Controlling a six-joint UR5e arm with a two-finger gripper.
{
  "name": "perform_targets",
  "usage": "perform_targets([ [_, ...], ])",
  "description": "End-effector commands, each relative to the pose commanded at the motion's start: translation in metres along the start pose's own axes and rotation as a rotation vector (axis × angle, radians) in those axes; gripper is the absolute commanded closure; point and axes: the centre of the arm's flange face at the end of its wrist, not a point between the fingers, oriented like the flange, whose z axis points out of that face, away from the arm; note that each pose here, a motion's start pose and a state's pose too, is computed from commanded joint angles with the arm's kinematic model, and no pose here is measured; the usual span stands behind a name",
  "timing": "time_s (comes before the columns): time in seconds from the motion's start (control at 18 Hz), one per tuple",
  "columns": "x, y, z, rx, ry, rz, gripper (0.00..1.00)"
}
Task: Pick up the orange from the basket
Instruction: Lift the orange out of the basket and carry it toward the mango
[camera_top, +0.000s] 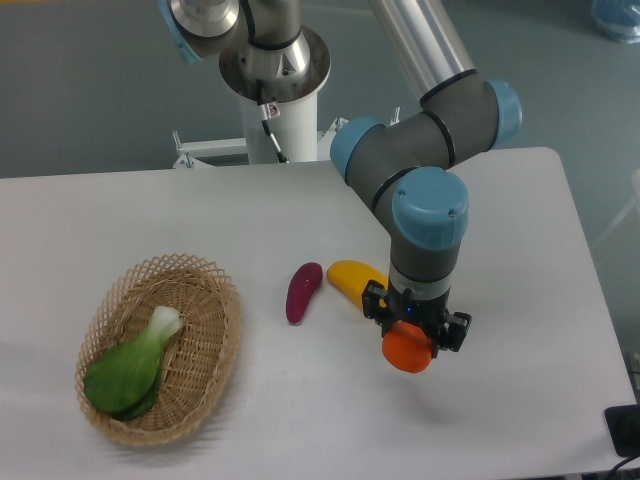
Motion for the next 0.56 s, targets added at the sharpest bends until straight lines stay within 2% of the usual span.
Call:
perform_targets([
  [0.56,-0.0024,0.0018,-0.0071,-0.008,-0.017,0.017,0.47],
])
